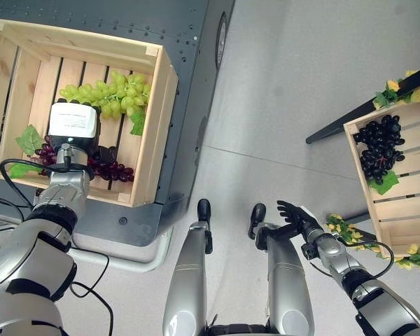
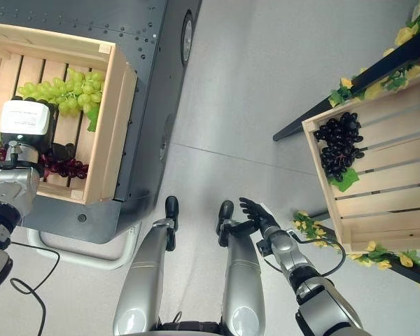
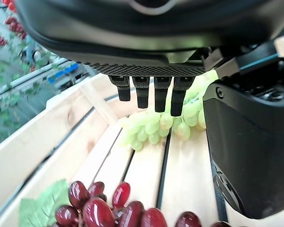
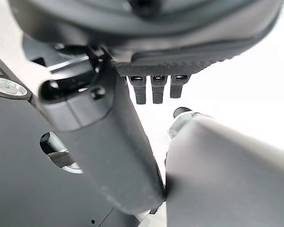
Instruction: Pick up the fruits from the basket on one side to the basket on the other side
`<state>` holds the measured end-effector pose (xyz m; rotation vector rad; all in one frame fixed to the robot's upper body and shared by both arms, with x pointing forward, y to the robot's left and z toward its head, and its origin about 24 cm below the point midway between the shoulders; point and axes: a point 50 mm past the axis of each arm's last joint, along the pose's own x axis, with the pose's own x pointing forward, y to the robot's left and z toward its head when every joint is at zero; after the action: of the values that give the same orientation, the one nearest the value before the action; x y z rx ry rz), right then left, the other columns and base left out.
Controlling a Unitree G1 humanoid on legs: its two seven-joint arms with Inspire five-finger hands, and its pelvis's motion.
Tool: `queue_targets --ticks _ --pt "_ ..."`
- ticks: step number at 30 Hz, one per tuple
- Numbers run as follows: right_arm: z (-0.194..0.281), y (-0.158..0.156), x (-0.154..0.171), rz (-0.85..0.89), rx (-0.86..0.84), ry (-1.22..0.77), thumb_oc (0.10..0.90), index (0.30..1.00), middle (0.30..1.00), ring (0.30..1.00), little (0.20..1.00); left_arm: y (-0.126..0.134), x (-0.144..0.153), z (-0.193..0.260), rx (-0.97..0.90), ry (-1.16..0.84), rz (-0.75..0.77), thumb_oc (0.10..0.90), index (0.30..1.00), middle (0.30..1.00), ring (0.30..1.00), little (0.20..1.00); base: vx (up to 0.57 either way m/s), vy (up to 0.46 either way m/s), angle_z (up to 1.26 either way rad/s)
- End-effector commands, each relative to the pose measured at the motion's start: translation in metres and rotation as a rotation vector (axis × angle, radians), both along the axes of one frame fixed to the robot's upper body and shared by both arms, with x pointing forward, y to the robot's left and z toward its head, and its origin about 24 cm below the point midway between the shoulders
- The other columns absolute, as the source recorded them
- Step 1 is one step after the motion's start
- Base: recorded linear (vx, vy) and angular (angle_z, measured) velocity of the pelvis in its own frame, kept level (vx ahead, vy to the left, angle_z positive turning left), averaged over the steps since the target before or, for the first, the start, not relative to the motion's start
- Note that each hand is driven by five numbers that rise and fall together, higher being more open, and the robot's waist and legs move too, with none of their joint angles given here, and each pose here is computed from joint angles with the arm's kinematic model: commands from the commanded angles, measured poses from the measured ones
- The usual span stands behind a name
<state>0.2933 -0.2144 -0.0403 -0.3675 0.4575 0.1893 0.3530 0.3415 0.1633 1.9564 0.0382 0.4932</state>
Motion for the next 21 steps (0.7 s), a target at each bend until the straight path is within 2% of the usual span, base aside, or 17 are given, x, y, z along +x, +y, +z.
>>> queue_targets --ticks 1,21 --pt "-0.002 -0.027 -0.015 -0.036 -0.043 -0.016 0.800 0.900 0.900 0.900 0.900 0.046 -0.025 0.060 0.117 -0.186 0.202 0.800 0.900 0.900 0.900 0.900 0.00 0.000 0.00" --pt "-0.010 -0.030 -0.026 -0.030 -0.056 0.020 0.800 0.900 0.900 0.900 0.900 0.035 -0.024 0.047 0.201 -0.058 0.039 0.800 0.900 0.900 0.900 0.900 0.01 -0.029 0.02"
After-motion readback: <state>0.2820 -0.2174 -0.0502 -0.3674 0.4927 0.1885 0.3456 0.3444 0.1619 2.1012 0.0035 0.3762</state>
